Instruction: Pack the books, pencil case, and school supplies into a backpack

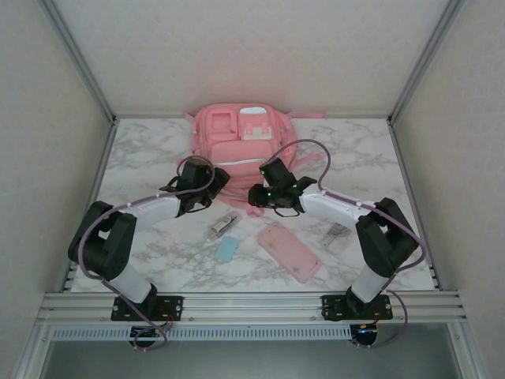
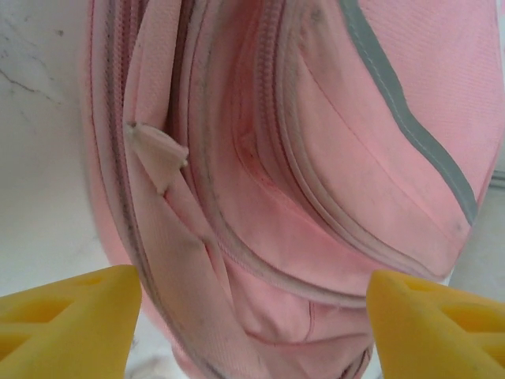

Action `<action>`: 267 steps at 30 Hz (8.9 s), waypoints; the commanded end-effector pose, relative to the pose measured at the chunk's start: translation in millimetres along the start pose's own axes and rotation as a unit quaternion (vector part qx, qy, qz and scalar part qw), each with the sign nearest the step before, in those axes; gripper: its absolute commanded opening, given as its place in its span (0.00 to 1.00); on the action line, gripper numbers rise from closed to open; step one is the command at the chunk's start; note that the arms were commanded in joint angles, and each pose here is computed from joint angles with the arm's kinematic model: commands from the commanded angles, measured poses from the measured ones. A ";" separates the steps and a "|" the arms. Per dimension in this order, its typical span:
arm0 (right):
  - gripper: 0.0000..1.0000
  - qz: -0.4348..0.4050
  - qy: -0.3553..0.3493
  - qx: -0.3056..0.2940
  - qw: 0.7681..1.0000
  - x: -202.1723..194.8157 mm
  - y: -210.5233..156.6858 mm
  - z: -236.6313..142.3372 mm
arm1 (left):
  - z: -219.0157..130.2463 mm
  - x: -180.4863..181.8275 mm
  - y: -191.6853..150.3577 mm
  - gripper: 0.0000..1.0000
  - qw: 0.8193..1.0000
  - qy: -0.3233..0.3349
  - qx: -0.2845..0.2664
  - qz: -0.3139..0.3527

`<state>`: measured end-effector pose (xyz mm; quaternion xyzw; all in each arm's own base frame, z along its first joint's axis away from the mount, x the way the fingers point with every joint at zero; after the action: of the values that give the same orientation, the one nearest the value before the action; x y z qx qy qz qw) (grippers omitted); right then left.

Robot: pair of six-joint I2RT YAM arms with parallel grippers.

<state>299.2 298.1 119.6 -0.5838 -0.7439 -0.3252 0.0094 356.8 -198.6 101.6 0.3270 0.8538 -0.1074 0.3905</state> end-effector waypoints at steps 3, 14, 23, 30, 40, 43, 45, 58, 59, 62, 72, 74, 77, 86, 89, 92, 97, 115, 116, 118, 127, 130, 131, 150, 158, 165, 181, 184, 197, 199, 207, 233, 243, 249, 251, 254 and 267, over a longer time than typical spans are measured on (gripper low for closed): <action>0.33 0.011 -0.006 -0.004 1.000 11.0 2.9 24.5 | 14.4 -4.8 0.4 0.63 0.999 -0.023 -0.011 -0.024; 0.34 0.006 -0.050 0.023 0.998 3.8 -9.0 55.6 | 30.6 8.8 -4.2 0.38 1.000 -0.006 -0.002 -0.026; 0.00 -0.035 -0.084 0.044 0.995 -5.9 -19.9 49.8 | 38.8 14.7 -0.5 0.00 1.000 0.010 -0.010 -0.014; 0.00 -0.189 -0.036 0.109 0.975 1.8 -31.6 10.2 | 39.3 14.2 3.4 0.00 1.000 0.008 -0.009 -0.015; 0.00 -0.203 -0.087 0.203 0.954 -81.1 -41.0 -16.2 | 25.9 5.9 9.5 0.00 1.000 -0.006 0.004 0.009; 0.00 -0.191 -0.077 0.189 0.960 -90.3 -29.2 -20.4 | 19.7 8.3 12.5 0.00 1.000 -0.003 0.002 0.011; 0.00 -0.175 -0.030 0.206 0.962 -80.0 -29.1 -22.8 | 16.3 9.6 13.5 0.00 1.000 0.000 0.001 0.014; 0.00 -0.111 0.027 0.194 0.974 -26.0 -37.8 -20.4 | 12.8 5.1 17.1 0.00 1.000 -0.004 -0.014 0.022; 0.00 -0.109 0.013 0.190 0.976 -27.0 -38.0 -16.3 | 13.5 4.8 16.9 0.00 1.000 -0.004 -0.013 0.024; 0.10 -0.101 -0.007 0.173 0.980 -21.4 -36.8 -0.6 | 14.5 2.1 17.2 0.00 1.000 -0.007 -0.013 0.028; 0.23 -0.075 -0.005 0.140 0.987 -7.8 -28.4 22.3 | 14.3 -5.7 12.5 0.00 0.999 -0.021 -0.001 0.027; 0.24 -0.074 0.000 0.135 0.988 -4.0 -27.4 24.3 | 14.2 -7.4 11.3 0.00 0.999 -0.023 0.001 0.028; 0.40 -0.069 0.017 0.125 0.990 4.7 -23.0 26.7 | 14.8 -7.6 10.9 0.00 0.999 -0.024 0.002 0.027; 0.36 -0.056 0.001 0.119 0.991 0.9 -16.5 44.6 | 11.4 -8.7 10.2 0.00 0.999 -0.028 0.003 0.026; 0.28 -0.055 -0.002 0.116 0.992 -0.9 -17.2 46.7 | 10.5 -8.4 10.8 0.00 0.999 -0.027 0.001 0.026; 0.29 -0.057 -0.009 0.117 0.992 -3.8 -17.9 48.7 | 11.2 -7.6 10.7 0.00 0.999 -0.026 0.002 0.025; 0.15 -0.059 -0.020 0.115 0.991 -7.5 -19.1 47.1 | 11.5 -6.7 12.8 0.00 0.999 -0.024 -0.002 0.026; 0.00 -0.226 -0.140 0.231 0.936 -67.6 -59.8 -4.3 | 10.1 -1.8 44.6 0.00 0.999 -0.003 -0.022 0.044; 0.00 -0.228 -0.158 0.233 0.932 -75.0 -58.8 -6.3 | 9.1 -2.7 46.1 0.00 0.999 -0.005 -0.024 0.044; 0.00 -0.228 -0.190 0.235 0.926 -90.2 -55.0 -10.4 | 7.6 -3.4 48.2 0.00 0.999 -0.005 -0.024 0.045; 0.00 -0.227 -0.255 0.236 0.910 -141.6 -34.1 -27.6 | -1.9 -6.1 61.7 0.00 0.998 -0.002 -0.028 0.055; 0.00 -0.224 -0.259 0.233 0.910 -152.0 -25.2 -30.4 | -5.0 -7.2 63.3 0.00 0.998 -0.003 -0.029 0.059; 0.00 -0.223 -0.258 0.233 0.911 -155.3 -21.7 -30.5 | -5.5 -7.2 63.2 0.00 0.998 -0.002 -0.028 0.060; 0.00 -0.213 -0.032 0.210 0.954 -84.7 -13.1 -20.5 | -41.3 -31.4 22.5 0.87 1.000 -0.027 0.002 0.013; 0.00 -0.222 -0.037 0.205 0.953 -84.8 -11.8 -17.8 | -26.3 -38.5 -23.6 0.85 0.997 -0.048 0.028 -0.053; 0.00 -0.228 -0.038 0.192 0.954 -82.9 -10.5 -20.6 | 8.9 -38.1 -42.2 0.72 0.997 -0.028 0.046 -0.057; 0.00 -0.360 -0.080 0.212 0.905 -135.9 -21.1 -8.6 | 25.9 -3.2 -42.8 0.00 0.996 0.018 0.050 -0.071; 0.00 -0.357 -0.086 0.233 0.900 -152.4 -16.2 -7.8 | 20.5 -0.1 -42.8 0.00 0.996 0.023 0.054 -0.067; 0.00 -0.380 -0.052 0.179 0.906 -162.6 11.3 -30.0 | -0.7 15.2 -31.8 0.00 0.997 0.039 0.050 -0.049; 0.00 -0.377 -0.060 0.202 0.902 -172.4 15.8 -27.7 | -4.0 15.2 -31.4 0.00 0.997 0.040 0.051 -0.041; 0.00 -0.357 -0.048 0.186 0.914 -199.3 50.8 -23.1 | -20.2 23.6 -21.3 0.00 0.998 0.047 0.041 -0.033; 0.00 -0.263 -0.166 0.056 0.949 -244.0 184.8 28.9 | -57.4 27.2 -11.7 0.00 0.999 0.042 0.024 -0.007; 0.42 -0.224 -0.122 0.022 0.967 -205.2 151.2 -16.9 | -41.0 -0.5 7.1 0.01 1.000 0.024 -0.010 0.013; 0.48 -0.148 -0.129 -0.031 0.980 -189.9 163.1 -49.1 | -44.6 -16.2 23.2 0.63 0.998 0.023 -0.054 0.038; 0.49 -0.106 -0.100 -0.048 0.988 -180.2 172.8 -46.8 | -47.3 -20.7 27.3 0.71 0.997 0.018 -0.068 0.042; 0.48 -0.040 -0.065 -0.069 0.995 -171.9 189.0 -34.4 | -49.4 -24.4 31.2 0.79 0.996 0.017 -0.080 0.047; 0.38 0.110 -0.058 -0.079 0.989 -173.5 226.0 34.6 | -44.8 -22.8 35.5 0.84 0.993 0.027 -0.085 0.073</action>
<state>556.4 188.0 128.6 -0.6422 -0.6843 -0.3411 -0.0552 355.2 -166.5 143.2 0.3509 0.8496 -0.0157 0.3934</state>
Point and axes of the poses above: each hand's point on the last joint's axis, 136 mm out from that joint toward the fingers, its own z axis out along the fingers, its own x axis along the line the jaws close on, y = z × x, the point moved 3 cm from there along -z, back along the fingers, and after that the axes turned 7 degrees about -z, right-handed, at the moved point
